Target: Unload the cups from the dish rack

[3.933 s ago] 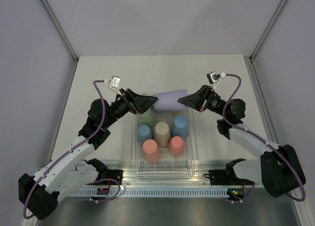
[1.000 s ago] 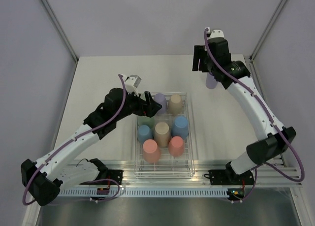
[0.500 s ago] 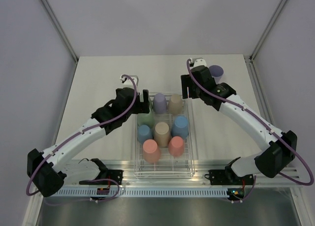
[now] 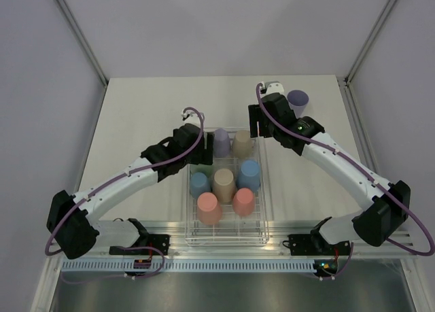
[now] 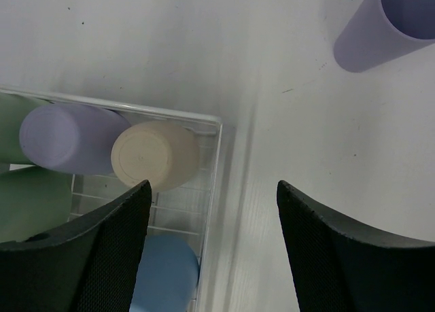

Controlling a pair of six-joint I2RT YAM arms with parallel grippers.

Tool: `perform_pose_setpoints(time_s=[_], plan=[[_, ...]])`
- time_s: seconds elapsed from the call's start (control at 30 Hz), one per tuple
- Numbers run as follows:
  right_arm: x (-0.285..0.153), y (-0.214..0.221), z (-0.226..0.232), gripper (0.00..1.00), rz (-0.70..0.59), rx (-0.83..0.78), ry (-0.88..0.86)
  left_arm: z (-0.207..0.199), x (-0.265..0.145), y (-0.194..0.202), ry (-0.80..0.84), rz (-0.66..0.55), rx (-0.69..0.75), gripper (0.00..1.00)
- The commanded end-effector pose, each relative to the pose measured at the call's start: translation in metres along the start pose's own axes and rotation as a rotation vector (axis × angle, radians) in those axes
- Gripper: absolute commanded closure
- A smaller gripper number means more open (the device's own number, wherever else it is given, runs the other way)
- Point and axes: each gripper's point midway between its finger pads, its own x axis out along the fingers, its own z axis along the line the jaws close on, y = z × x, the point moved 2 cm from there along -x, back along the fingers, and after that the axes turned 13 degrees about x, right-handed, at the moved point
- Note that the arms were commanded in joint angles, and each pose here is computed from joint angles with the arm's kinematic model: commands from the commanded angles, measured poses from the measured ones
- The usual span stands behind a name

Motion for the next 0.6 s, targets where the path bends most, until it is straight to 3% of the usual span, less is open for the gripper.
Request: perform_pose_setpoints(time_s=[0.0, 0.1, 0.23, 0.33, 0.37, 0.43, 0.47, 0.57], plan=[[-0.004, -0.009, 0.001, 0.21, -0.048, 0.031, 0.003, -0.019, -0.003, -0.007, 0.058, 0.008, -0.012, 0.12], [-0.005, -0.009, 0.001, 0.21, -0.051, 0.034, -0.001, -0.022, 0.005, -0.001, 0.048, 0.037, -0.002, 0.13], [-0.004, -0.008, -0.001, 0.21, -0.052, 0.028, 0.006, -0.019, 0.013, 0.002, 0.009, 0.045, 0.005, 0.21], [-0.005, -0.007, -0.001, 0.21, -0.054, 0.025, 0.003, -0.016, 0.013, -0.003, -0.013, 0.029, 0.004, 0.44], [-0.006, -0.008, -0.002, 0.21, -0.06, 0.027, 0.005, -0.015, 0.012, -0.005, -0.019, 0.022, -0.001, 0.66], [-0.008, -0.01, -0.002, 0.21, -0.067, 0.032, 0.001, -0.011, 0.006, -0.012, -0.035, -0.006, -0.013, 0.91], [-0.009, -0.012, -0.001, 0.21, -0.074, 0.033, -0.004, -0.01, 0.002, -0.016, -0.033, -0.021, -0.02, 0.97], [-0.017, -0.018, 0.001, 0.21, -0.105, 0.052, -0.034, -0.007, -0.021, -0.036, -0.006, -0.111, -0.059, 0.98]])
